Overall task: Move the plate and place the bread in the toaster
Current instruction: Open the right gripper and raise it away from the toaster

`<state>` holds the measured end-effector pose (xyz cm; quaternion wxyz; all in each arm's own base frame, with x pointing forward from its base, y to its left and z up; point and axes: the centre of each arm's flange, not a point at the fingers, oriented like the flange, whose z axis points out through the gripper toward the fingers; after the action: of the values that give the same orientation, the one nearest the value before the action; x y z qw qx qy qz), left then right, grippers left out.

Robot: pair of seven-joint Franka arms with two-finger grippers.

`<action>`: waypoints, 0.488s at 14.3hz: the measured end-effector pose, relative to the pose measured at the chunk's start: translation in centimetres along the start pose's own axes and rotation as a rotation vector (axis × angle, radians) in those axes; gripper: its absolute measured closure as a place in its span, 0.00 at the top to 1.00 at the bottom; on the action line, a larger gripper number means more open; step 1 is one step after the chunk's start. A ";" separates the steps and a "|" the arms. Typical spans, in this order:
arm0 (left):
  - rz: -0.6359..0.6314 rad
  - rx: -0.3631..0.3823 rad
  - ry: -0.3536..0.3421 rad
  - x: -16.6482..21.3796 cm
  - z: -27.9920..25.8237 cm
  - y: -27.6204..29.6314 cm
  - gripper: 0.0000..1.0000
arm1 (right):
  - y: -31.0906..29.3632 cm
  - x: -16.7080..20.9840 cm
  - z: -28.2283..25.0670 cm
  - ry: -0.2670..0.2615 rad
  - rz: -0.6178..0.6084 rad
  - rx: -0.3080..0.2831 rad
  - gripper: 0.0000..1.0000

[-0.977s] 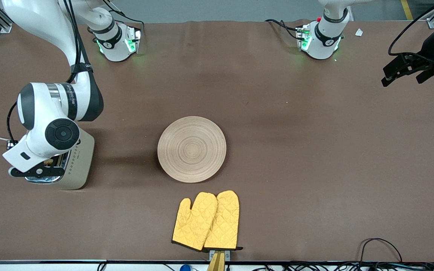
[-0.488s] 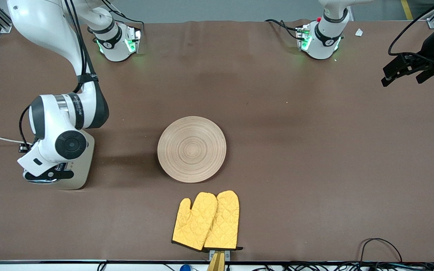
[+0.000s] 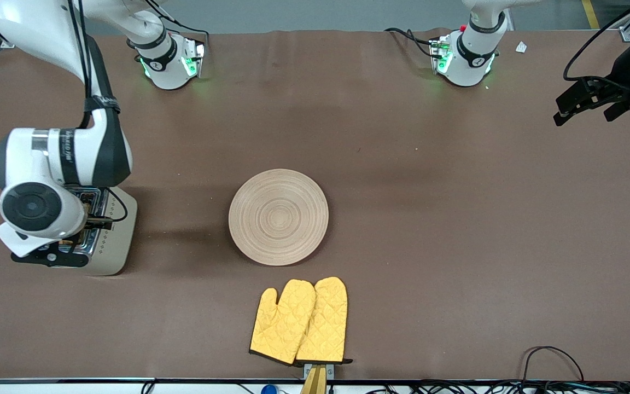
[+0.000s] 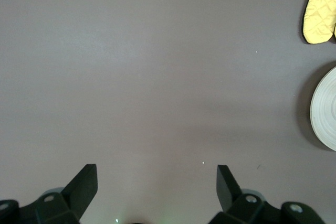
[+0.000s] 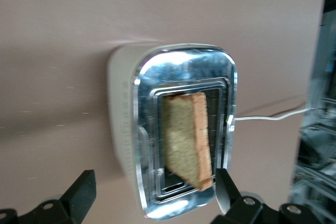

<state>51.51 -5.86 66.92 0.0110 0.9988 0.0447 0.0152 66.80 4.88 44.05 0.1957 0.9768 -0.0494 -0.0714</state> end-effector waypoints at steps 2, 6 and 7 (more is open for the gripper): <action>0.000 0.000 0.000 0.0 0.0 0.0 1.00 | 0.9 -1.2 -3.6 0.025 0.025 0.115 1.00; 0.013 0.000 0.002 0.0 -0.1 0.1 1.00 | 4.8 -6.2 -10.9 0.022 0.051 0.277 1.00; 0.028 0.000 0.002 -0.1 -0.1 0.2 1.00 | 6.2 -7.4 -12.2 0.021 0.060 0.315 1.00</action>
<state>51.45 -6.07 67.03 0.0108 0.9993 0.0308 0.0164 61.04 4.69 58.48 0.0425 0.9942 -0.0871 -0.0468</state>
